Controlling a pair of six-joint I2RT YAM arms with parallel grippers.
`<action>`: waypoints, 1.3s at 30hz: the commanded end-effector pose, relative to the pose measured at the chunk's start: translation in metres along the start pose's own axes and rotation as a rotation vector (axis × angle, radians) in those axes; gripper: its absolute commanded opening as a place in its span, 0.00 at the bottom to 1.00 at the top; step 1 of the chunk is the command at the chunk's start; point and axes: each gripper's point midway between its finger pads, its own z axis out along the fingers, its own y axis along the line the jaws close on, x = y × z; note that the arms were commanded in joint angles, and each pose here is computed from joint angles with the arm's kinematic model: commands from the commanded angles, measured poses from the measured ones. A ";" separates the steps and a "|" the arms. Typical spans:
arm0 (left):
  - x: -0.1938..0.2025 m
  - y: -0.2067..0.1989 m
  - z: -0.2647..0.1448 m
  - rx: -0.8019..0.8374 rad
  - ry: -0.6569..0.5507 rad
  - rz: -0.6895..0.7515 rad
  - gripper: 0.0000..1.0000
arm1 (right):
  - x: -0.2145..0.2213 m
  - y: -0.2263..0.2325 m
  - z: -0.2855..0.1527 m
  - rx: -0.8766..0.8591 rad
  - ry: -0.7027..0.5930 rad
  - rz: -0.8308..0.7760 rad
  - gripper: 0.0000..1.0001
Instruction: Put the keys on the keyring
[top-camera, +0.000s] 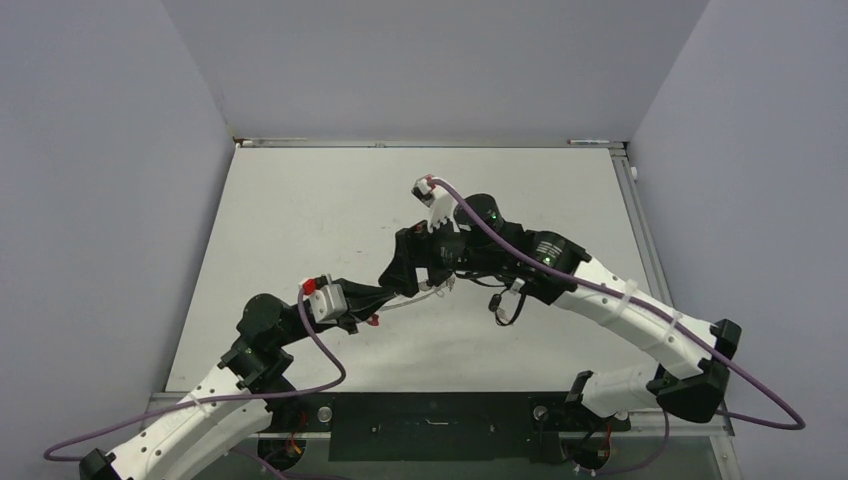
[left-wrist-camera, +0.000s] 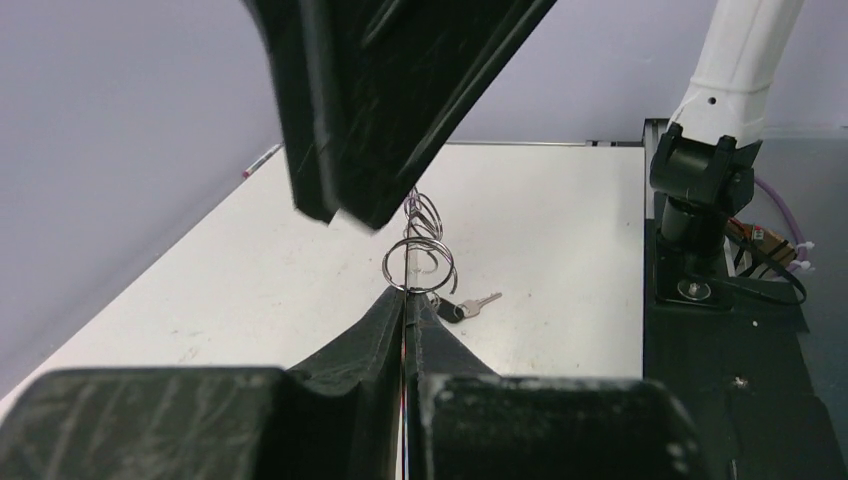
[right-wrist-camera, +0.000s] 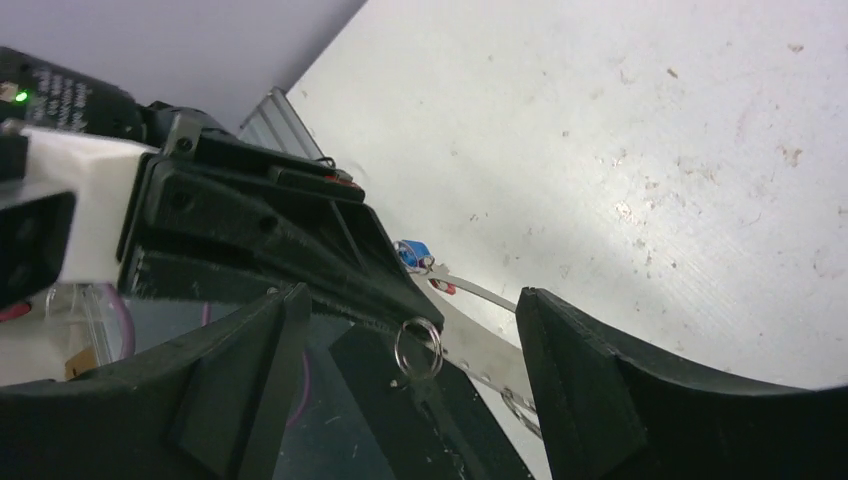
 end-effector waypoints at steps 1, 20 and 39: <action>-0.036 0.004 -0.001 -0.023 -0.130 0.018 0.00 | -0.047 0.029 -0.043 -0.125 -0.313 -0.098 0.76; -0.049 0.010 -0.006 -0.061 -0.142 -0.088 0.00 | -0.010 0.025 -0.100 -0.237 -0.656 -0.655 0.62; -0.027 -0.027 -0.011 0.078 0.055 -0.374 0.00 | 0.040 0.036 -0.040 -0.344 -0.405 -1.241 0.51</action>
